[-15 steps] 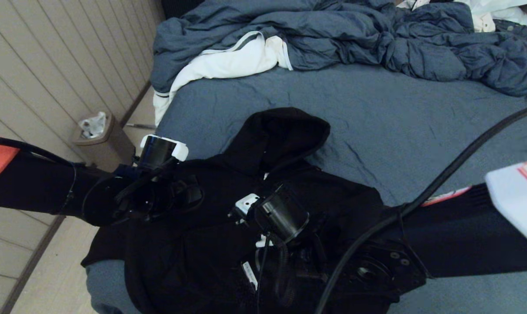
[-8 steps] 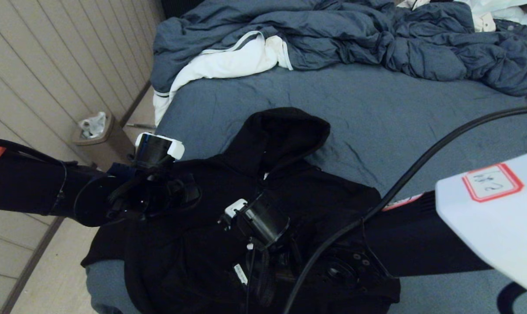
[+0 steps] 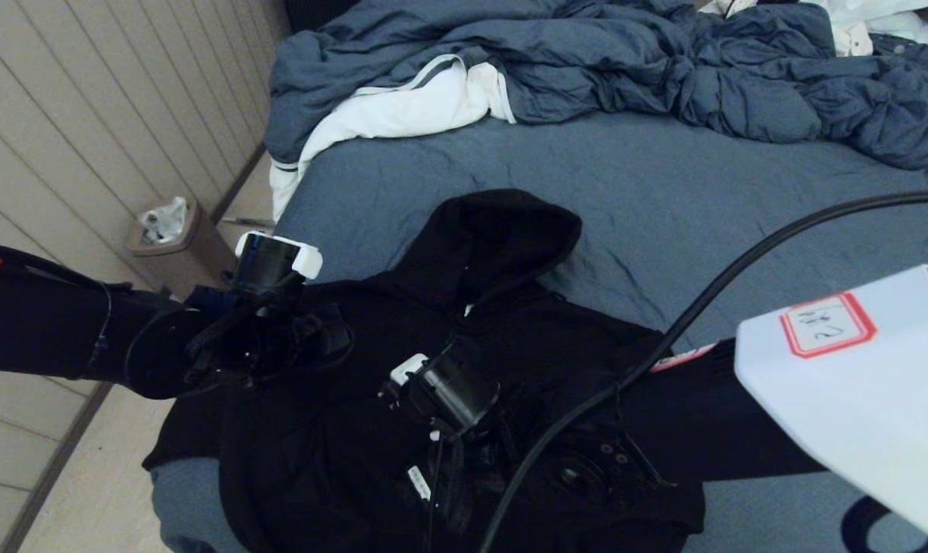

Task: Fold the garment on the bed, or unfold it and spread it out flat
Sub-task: Unfold the black sweatshirt

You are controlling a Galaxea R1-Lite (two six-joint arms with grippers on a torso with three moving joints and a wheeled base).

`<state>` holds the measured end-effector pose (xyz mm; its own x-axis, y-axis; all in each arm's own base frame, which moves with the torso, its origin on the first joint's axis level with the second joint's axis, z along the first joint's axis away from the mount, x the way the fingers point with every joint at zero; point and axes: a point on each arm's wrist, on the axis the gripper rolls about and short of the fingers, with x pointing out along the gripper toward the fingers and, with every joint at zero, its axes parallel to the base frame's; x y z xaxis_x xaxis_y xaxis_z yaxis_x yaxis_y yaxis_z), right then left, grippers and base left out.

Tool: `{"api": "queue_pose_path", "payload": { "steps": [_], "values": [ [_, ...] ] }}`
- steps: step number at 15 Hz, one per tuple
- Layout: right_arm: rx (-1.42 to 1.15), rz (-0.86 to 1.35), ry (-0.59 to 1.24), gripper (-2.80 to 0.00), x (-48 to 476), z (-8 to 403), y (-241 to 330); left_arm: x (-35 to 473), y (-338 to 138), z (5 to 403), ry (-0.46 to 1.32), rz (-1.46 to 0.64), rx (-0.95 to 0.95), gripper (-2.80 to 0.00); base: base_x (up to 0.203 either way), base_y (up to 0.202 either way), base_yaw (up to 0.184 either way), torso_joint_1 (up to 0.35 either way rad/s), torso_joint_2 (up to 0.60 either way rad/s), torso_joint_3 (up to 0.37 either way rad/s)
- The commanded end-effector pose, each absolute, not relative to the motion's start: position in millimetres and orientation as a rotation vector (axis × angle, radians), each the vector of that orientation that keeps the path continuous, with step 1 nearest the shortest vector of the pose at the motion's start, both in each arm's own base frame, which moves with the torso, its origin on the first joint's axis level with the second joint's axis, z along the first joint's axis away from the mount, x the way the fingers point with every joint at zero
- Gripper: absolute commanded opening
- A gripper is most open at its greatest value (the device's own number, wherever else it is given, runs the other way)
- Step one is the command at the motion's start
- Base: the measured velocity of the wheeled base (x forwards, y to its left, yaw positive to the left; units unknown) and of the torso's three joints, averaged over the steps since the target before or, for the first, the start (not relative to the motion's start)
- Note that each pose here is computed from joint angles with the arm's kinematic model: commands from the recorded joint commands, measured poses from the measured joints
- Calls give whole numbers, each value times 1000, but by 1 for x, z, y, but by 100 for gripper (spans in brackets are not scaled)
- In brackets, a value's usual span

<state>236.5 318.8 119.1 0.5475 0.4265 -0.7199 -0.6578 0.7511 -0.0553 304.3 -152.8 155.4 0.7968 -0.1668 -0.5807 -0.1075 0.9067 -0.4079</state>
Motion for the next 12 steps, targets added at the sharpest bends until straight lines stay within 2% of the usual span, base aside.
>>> {"api": "queue_pose_path", "payload": {
  "steps": [1, 12],
  "values": [
    [-338, 655, 748, 0, 237, 119, 319, 305, -153, 154, 656, -30, -444, -280, 0, 0, 0, 0, 0, 0],
    [-414, 608, 728, 0, 240, 108, 324, 306, -154, 152, 659, -29, -445, -280, 0, 0, 0, 0, 0, 0]
  ]
}}
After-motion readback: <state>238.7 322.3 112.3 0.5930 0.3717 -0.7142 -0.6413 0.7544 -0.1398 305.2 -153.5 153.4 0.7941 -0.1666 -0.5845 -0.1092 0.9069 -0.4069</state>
